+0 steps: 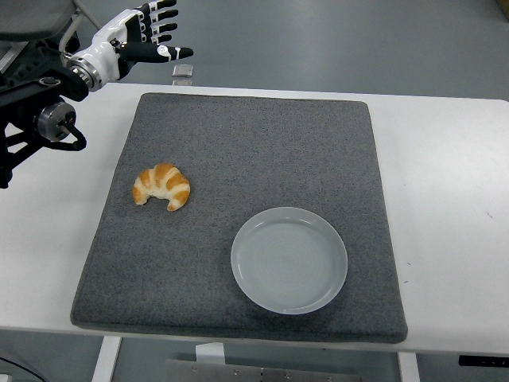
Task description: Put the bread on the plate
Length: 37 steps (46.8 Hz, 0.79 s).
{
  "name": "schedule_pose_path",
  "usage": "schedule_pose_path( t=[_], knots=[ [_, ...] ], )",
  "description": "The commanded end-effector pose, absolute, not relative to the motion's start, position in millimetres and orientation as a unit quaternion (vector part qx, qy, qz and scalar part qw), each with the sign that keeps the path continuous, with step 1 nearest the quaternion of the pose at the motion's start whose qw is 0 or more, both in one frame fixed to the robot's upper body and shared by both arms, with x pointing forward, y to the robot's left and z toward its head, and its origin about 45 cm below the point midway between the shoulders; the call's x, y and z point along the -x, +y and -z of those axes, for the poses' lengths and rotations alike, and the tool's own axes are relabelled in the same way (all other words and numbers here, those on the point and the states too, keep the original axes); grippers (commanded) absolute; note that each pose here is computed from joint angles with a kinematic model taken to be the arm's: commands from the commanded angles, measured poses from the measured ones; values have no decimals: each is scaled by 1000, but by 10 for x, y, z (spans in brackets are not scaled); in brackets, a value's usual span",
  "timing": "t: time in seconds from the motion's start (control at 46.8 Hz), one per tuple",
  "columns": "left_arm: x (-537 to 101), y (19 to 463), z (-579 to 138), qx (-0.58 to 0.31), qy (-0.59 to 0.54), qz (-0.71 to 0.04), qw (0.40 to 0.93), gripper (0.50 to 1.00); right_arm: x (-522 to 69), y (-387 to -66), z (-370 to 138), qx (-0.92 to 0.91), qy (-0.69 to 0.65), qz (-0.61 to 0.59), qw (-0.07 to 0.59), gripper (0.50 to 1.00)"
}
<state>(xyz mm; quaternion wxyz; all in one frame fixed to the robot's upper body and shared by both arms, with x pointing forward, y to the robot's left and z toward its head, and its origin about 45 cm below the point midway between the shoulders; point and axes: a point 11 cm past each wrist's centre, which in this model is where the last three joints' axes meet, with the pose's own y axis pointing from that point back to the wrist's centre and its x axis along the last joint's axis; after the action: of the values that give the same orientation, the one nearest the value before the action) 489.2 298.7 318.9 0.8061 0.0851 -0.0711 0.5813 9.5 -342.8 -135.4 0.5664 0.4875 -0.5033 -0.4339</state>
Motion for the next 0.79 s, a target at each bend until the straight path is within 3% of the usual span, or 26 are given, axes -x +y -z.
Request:
schedule_pose_path(
  t=[0.0, 0.385, 0.769],
  knots=[
    [-4869, 2927, -3189, -112, -105, -560, 814, 1000, -97, -3428, 1354, -488, -503, 434, 566, 930],
    [-4591, 2908, -3092, -243, -219, -430, 841, 1000, -88, -3428, 1354, -487, -503, 434, 566, 930],
    [-4208, 3117, -3078, -350, -237, -313, 850, 1000, -97, -3428, 1354, -488, -503, 434, 566, 930]
  ],
)
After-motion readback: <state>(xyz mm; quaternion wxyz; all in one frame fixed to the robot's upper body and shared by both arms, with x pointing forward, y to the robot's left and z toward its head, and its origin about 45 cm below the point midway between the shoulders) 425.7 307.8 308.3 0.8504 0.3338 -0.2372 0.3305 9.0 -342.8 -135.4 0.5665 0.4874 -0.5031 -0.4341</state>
